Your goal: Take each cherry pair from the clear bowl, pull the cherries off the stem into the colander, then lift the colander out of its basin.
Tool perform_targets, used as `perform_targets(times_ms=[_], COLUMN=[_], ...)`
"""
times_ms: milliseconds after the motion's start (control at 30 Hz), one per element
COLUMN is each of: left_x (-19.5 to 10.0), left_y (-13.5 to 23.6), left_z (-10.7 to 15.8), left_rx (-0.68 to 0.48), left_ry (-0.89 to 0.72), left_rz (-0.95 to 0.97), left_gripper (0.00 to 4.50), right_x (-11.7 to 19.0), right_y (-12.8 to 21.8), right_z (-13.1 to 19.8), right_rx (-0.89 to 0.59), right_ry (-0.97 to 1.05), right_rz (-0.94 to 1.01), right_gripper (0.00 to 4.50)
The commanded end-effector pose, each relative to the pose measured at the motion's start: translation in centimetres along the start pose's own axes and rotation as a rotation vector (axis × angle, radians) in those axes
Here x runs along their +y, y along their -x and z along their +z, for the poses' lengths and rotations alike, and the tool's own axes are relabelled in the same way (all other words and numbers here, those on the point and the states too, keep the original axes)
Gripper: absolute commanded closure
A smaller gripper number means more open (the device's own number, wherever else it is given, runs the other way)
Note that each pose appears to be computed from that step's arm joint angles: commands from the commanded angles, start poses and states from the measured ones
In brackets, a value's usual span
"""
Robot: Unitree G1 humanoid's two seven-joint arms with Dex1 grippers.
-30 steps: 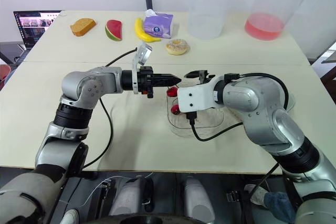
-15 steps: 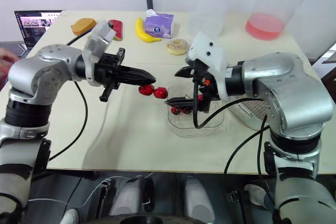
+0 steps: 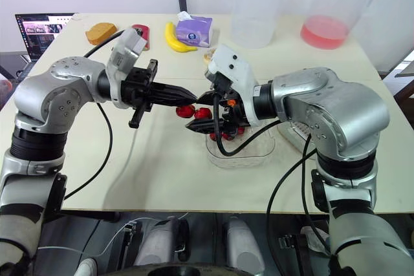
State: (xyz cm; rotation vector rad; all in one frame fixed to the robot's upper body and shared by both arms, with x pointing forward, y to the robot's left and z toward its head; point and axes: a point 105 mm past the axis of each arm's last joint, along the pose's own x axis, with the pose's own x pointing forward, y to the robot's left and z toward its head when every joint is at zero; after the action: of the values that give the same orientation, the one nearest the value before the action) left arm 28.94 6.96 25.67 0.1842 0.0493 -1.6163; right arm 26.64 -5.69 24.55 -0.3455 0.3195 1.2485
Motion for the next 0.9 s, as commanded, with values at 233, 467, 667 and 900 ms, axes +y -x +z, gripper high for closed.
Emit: perform_targets(times_ms=[233, 467, 667, 900], left_x=[-0.1, 0.3, 0.4, 0.5], left_y=[0.1, 0.1, 0.1, 0.1], left_z=[1.0, 1.5, 1.7, 1.7], left_rx=[-0.013, -0.042, -0.050, -0.055], left_ry=[-0.045, -0.036, -0.030, -0.024], left_rz=[0.017, 0.028, 0.031, 0.037], left_gripper=[4.50, 4.50, 4.50, 4.50], right_x=[-0.2, -0.6, -0.9, -1.2], right_y=[0.2, 0.2, 0.0, 0.2], right_z=[0.6, -1.2, -3.5, -5.1], right_rx=[-0.014, 0.057, 0.115, 0.144], right_ry=[0.032, 0.026, 0.002, -0.022], right_rz=[-0.032, -0.065, -0.081, -0.106], right_gripper=[4.47, 4.47, 4.47, 4.47])
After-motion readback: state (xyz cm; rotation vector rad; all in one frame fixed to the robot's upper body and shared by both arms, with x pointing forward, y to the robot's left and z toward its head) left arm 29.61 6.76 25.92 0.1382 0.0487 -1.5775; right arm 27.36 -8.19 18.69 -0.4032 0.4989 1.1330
